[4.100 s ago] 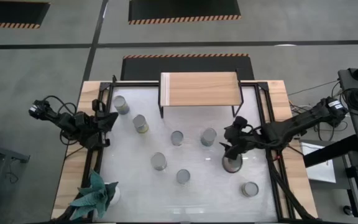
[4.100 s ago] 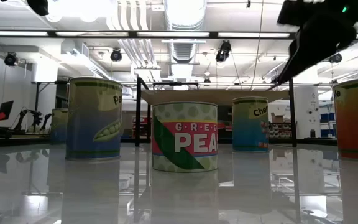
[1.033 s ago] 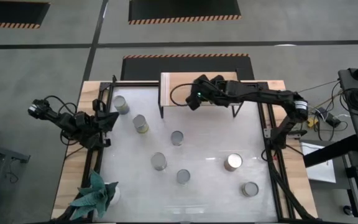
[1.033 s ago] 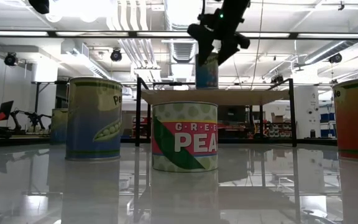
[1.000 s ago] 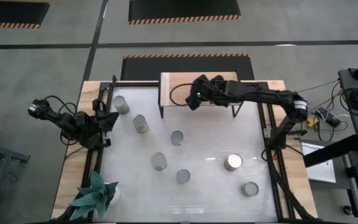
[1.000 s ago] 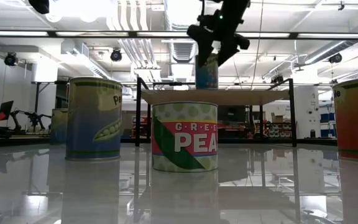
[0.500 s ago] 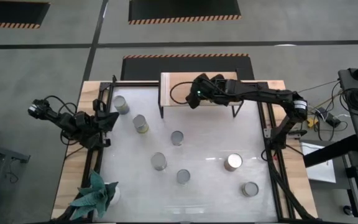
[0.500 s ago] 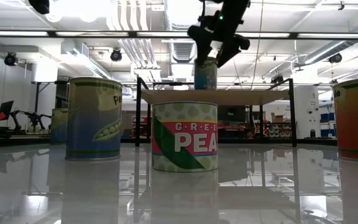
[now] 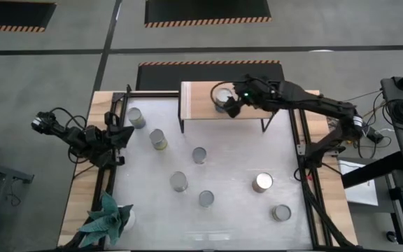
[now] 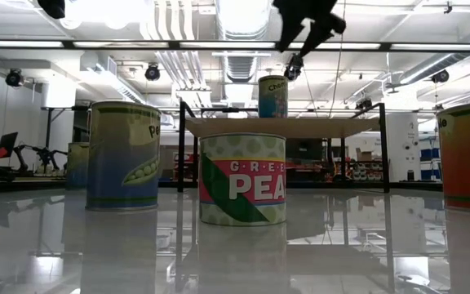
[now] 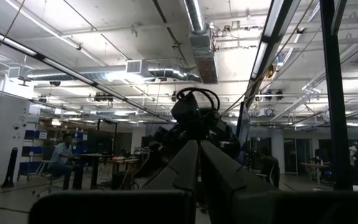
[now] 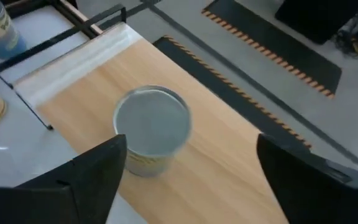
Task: Pick and place cans onto a shelf
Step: Put the canned cherries on the shelf
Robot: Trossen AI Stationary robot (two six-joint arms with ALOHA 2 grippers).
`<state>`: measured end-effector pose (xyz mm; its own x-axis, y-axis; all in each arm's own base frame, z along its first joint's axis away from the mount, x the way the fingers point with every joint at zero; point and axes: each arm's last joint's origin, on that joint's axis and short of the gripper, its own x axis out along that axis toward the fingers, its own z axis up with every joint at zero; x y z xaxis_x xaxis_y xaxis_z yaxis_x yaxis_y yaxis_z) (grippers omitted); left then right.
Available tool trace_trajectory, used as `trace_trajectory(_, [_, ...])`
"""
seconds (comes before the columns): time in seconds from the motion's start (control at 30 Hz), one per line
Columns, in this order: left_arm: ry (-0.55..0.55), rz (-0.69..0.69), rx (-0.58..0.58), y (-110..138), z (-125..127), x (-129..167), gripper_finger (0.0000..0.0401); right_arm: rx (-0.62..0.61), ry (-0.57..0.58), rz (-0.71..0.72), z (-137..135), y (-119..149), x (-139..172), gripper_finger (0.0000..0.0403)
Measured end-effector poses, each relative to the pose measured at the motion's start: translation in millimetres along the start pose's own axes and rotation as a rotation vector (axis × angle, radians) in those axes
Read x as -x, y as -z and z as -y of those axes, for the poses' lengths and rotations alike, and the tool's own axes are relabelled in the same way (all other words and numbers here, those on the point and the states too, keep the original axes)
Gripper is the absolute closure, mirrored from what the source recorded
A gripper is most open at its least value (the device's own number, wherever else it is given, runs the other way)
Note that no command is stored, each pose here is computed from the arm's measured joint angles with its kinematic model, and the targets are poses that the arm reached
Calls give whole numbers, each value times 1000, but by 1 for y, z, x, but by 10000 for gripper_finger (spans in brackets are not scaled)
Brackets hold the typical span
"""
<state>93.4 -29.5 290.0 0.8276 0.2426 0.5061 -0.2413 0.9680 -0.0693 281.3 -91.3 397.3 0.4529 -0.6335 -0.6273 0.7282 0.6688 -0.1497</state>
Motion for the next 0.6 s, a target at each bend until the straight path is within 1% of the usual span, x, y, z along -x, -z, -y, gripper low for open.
trace_trajectory(0.1, [1, -2, -2, 0, 0, 0, 401, 30, 20, -23, 9, 6, 1, 119])
trace_trajectory(0.2, [3, -8, -6, 1, 1, -1, 401, 88, 49, -64, 15, 12, -8, 191])
trace_trajectory(0.37, [3, -7, -6, 2, 1, -1, 401, 126, 95, -105, 25, 16, -34, 316])
trace_trajectory(0.43, [3, -7, -6, 2, 1, -1, 401, 141, 69, -120, 27, 18, -46, 361])
trace_trajectory(0.47, [2, -7, -6, 2, 1, -1, 401, 137, 38, -121, 27, 18, -52, 378])
trace_trajectory(0.5, [2, -6, -6, 2, 1, -1, 401, 133, 1, -117, 27, 17, -56, 385])
trace_trajectory(0.6, [2, -6, -6, 2, 1, -1, 401, 107, -85, -98, 26, 16, -66, 389])
